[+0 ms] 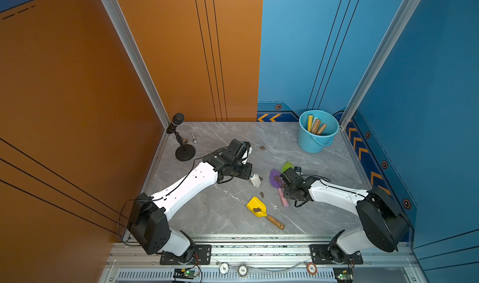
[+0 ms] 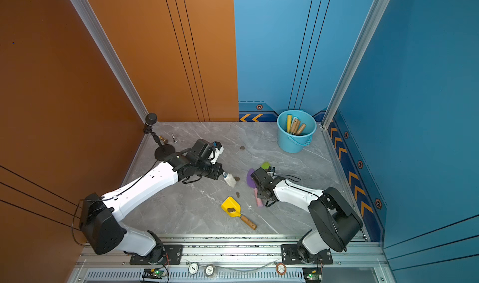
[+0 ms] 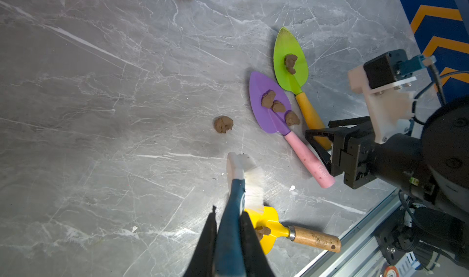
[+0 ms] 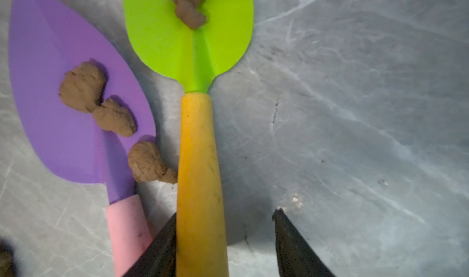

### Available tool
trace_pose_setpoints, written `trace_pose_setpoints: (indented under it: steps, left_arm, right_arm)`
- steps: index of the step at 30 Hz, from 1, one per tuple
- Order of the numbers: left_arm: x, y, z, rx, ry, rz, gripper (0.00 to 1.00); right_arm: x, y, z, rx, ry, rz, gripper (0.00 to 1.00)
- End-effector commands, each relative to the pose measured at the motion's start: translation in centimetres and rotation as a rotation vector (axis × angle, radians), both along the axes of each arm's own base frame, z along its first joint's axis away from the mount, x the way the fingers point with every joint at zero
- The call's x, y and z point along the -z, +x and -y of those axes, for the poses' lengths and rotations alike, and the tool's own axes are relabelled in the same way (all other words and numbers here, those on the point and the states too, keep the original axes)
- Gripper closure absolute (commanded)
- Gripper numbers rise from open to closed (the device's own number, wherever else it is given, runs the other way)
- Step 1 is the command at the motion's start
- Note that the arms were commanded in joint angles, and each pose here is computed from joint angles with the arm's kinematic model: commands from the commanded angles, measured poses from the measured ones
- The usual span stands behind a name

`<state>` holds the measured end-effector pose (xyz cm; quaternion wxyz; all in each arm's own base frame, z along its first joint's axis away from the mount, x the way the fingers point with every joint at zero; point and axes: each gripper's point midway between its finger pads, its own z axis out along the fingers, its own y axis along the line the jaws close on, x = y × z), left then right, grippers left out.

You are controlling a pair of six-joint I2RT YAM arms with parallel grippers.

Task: Brush the soil off the hand trowel and place it into the bucket
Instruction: Adjust the hand trowel at the center of the board, then adjust the brush.

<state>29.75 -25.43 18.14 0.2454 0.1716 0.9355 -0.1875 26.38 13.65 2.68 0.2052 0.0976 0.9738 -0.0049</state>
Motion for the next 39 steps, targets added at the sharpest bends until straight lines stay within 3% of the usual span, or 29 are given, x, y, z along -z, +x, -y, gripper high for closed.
trace_pose_setpoints:
  steps: [1, 10, 19, 30, 36, 39]
  left_arm:
    - [-1.0, 1.4, 0.5, 0.012, -0.006, 0.043, 0.95]
    - [-1.1, 2.3, 0.8, 0.028, 0.011, 0.054, 0.94]
    - [-0.8, 2.6, 0.3, 0.006, 0.017, 0.049, 0.94]
    - [-1.0, 3.0, -0.2, -0.026, 0.024, 0.058, 0.94]
    - [-1.3, 3.1, -0.4, -0.036, 0.026, 0.072, 0.94]
    - [-1.9, 3.5, -0.4, -0.044, 0.029, 0.097, 0.97]
  right_arm:
    - [-0.1, -1.1, 2.8, 0.087, -0.056, -0.020, 0.42]
    - [-0.6, -0.5, 9.8, 0.290, -0.100, -0.021, 0.41]
    - [-3.5, 7.8, 13.2, 0.344, 0.005, 0.130, 0.41]
    - [-4.8, 15.2, 11.3, 0.305, 0.093, 0.185, 0.45]
    - [-10.8, 16.1, 9.1, 0.247, 0.167, 0.308, 0.45]
    - [-13.7, 15.9, 5.5, 0.174, 0.283, 0.352, 0.43]
